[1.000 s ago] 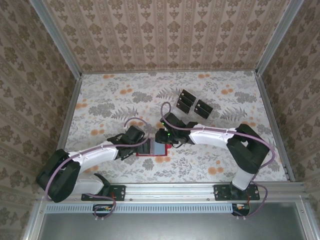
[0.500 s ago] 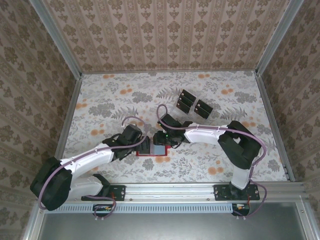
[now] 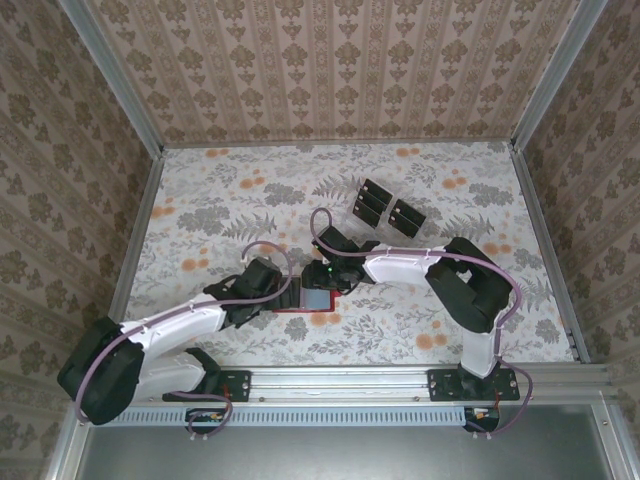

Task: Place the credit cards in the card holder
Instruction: Flip over the card slot on the card holder.

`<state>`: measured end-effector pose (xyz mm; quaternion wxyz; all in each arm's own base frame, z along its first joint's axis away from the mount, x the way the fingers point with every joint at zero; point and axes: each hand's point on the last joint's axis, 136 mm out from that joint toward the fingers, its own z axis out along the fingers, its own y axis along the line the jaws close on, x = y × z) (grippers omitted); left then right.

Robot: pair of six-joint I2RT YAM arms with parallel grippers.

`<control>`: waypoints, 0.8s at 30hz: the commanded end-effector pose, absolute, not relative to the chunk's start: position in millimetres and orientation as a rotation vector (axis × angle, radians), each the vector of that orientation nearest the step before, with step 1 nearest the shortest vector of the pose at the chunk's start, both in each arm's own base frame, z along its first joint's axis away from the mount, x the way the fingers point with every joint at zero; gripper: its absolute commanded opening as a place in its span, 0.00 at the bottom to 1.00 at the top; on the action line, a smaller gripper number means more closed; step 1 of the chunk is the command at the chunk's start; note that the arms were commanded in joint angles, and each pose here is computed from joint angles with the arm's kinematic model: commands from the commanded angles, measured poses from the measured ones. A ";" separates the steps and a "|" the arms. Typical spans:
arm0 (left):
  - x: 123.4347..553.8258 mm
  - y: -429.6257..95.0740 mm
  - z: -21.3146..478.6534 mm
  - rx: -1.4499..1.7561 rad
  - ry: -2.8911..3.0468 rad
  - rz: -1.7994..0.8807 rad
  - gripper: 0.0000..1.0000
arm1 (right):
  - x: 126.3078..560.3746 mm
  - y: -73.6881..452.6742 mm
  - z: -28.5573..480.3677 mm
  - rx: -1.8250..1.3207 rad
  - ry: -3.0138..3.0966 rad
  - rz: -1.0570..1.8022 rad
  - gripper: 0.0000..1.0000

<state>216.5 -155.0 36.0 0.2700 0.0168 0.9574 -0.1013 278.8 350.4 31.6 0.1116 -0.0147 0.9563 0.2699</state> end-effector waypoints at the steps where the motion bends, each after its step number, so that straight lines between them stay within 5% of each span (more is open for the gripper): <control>1: 213.9 -160.1 39.2 0.098 2.551 -0.310 1.00 | 272.2 354.1 17.3 0.029 2.862 0.841 0.49; 24: 212.0 -195.4 50.1 0.240 2.437 -0.410 1.00 | 273.7 352.7 10.8 0.191 2.858 0.912 0.49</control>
